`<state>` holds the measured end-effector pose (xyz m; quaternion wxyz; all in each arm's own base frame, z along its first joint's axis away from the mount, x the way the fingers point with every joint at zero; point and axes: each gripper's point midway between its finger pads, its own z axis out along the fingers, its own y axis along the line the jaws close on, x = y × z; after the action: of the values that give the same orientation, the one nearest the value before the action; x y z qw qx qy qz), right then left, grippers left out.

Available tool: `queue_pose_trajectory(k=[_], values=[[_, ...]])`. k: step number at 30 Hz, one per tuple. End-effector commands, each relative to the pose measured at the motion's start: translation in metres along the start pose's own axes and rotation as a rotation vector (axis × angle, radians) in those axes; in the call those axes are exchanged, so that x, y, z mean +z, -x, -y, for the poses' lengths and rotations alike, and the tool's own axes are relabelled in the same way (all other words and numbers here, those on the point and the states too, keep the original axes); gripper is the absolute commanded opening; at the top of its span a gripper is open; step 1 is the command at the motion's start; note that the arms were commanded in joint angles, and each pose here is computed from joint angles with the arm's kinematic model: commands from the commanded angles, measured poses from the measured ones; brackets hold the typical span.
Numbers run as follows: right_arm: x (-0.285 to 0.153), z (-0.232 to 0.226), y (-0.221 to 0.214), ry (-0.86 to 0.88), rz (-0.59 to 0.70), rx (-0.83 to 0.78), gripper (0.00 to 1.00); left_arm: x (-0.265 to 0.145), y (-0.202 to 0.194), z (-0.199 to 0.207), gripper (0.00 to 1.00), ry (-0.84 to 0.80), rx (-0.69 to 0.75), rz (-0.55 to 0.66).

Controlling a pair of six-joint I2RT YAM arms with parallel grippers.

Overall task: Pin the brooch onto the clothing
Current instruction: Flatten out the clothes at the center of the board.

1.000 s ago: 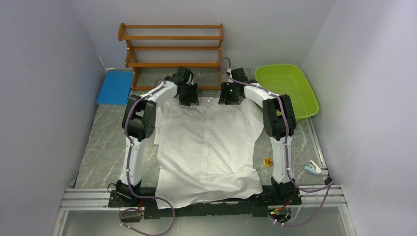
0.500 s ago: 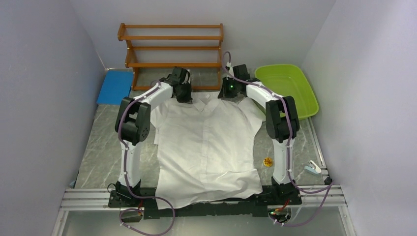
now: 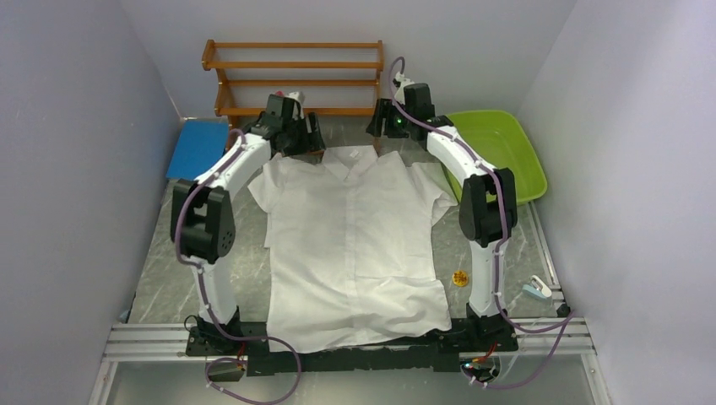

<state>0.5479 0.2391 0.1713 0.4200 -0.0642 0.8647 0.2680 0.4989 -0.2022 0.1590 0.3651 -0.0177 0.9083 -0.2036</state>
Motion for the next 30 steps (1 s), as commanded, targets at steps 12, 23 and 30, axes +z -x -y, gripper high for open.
queue_pose_trajectory(k=[12,23,30], values=[[-0.120,-0.033,-0.108,0.086,-0.037,0.096,0.81,-0.182,-0.047,-0.039,0.80,0.086,-0.160,0.182],[-0.152,-0.056,-0.223,0.132,-0.163,0.161,0.80,-0.191,-0.166,-0.105,0.69,0.226,-0.447,0.071],[-0.152,-0.058,-0.248,0.111,-0.219,0.146,0.80,-0.168,-0.194,-0.129,0.51,0.178,-0.601,-0.023]])
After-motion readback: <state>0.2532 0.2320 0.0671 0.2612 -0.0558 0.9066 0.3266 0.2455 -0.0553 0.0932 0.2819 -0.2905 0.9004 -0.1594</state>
